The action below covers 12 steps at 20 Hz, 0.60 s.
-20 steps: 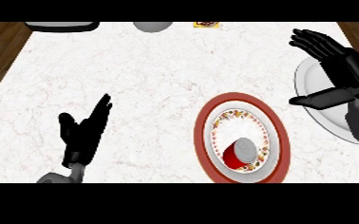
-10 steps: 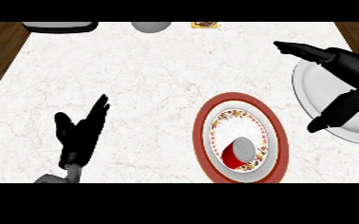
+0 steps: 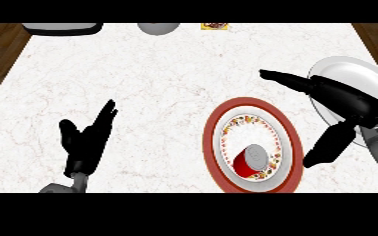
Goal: Pick the can from the plate and place it in the plate
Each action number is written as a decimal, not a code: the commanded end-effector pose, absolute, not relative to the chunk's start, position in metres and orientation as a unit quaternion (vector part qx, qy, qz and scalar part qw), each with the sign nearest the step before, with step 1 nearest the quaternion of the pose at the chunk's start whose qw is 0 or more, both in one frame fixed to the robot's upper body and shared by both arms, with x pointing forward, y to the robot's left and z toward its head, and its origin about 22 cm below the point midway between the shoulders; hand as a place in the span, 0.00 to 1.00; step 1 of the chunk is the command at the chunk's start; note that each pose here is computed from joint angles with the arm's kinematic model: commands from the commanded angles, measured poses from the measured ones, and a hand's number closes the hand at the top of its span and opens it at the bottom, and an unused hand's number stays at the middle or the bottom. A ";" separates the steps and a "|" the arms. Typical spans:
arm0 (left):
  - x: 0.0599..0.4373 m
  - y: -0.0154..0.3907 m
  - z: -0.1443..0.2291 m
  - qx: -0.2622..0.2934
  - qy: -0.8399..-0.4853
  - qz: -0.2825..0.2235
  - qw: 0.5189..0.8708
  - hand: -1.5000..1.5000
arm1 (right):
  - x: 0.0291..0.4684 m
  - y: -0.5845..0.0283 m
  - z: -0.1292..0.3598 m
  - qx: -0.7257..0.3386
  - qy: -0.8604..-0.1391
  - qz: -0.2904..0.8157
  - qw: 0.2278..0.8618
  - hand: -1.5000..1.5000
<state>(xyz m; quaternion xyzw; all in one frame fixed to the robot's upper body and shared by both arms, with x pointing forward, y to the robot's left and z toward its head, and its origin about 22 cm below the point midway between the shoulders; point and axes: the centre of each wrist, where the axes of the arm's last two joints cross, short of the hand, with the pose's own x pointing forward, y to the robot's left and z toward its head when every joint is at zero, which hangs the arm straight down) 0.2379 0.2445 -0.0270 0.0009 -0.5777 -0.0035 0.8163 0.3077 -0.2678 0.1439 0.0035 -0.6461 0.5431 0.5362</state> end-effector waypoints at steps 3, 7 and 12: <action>0.243 0.230 -0.036 0.002 -0.556 -0.001 0.831 0.50 | 0.293 -0.252 0.126 -0.023 -0.612 0.571 0.547 0.00; 0.233 0.246 -0.038 0.003 -0.552 -0.004 0.834 0.50 | 0.280 -0.245 0.125 -0.003 -0.582 0.596 0.553 0.00; 0.243 0.238 -0.042 0.006 -0.563 -0.001 0.826 0.50 | 0.271 -0.242 0.105 0.009 -0.588 0.586 0.557 0.00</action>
